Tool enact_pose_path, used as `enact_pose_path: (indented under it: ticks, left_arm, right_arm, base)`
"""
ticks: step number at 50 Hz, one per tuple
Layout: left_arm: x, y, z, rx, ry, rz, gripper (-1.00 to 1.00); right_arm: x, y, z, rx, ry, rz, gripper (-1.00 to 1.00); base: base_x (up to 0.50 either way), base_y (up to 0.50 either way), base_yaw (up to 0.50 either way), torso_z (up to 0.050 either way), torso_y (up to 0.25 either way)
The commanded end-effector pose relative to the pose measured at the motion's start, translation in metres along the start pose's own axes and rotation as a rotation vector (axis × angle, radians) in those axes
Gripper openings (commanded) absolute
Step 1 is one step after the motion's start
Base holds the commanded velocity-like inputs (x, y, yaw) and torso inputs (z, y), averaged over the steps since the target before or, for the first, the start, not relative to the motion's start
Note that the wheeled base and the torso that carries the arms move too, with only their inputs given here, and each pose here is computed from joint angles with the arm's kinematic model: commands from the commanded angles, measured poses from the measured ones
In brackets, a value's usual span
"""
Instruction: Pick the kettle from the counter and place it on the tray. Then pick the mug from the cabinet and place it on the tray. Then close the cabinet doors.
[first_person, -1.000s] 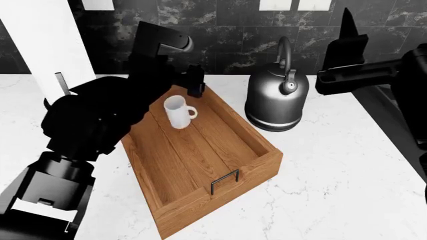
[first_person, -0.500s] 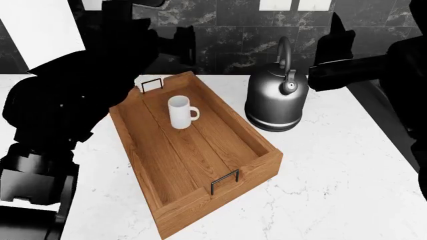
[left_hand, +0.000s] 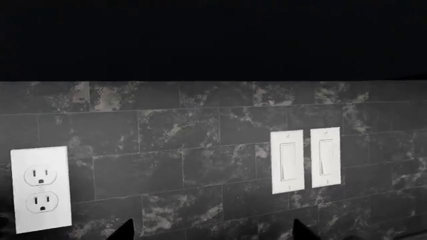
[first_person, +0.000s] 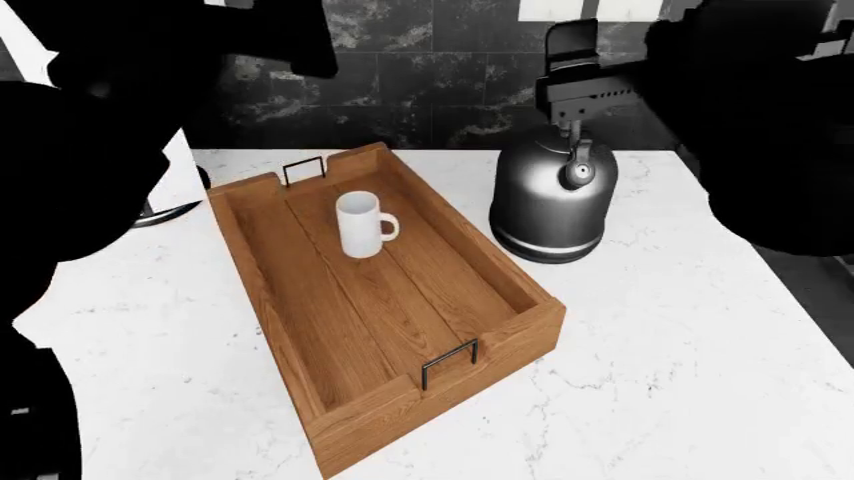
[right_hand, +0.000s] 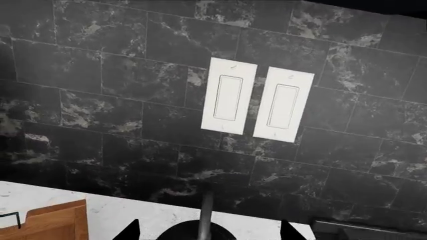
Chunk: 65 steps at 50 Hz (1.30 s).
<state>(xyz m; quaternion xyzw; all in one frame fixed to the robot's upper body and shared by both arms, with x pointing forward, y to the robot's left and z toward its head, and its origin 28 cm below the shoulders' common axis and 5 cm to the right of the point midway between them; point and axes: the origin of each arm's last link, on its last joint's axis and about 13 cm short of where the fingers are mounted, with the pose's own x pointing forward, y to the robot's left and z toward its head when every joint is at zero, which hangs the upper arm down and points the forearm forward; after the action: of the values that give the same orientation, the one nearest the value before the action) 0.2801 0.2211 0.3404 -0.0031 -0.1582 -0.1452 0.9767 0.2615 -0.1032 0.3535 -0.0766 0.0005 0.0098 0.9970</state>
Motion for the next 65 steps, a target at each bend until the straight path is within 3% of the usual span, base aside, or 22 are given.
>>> enact_pose_path:
  ticks: [1,32,65]
  left_arm:
    - [-0.020,0.000,0.007,0.018,-0.040,0.017,1.00]
    - [-0.026,0.009,-0.003,0.000,-0.029,0.034,1.00]
    - [-0.027,0.014,-0.011,-0.014,-0.012,0.039,1.00]
  right_arm:
    - [0.038,0.008,0.002,0.040,0.074,0.018,1.00]
    - [0.095,0.006,-0.033,0.156,0.212,-0.037,1.00]
    - [0.131,0.011,-0.078,0.158,0.334,-0.049,1.00]
  base:
    - [0.00,0.00,0.00,0.000,0.000]
    - [0.00,0.00,0.00,0.000,0.000]
    - [0.00,0.00,0.00,0.000,0.000]
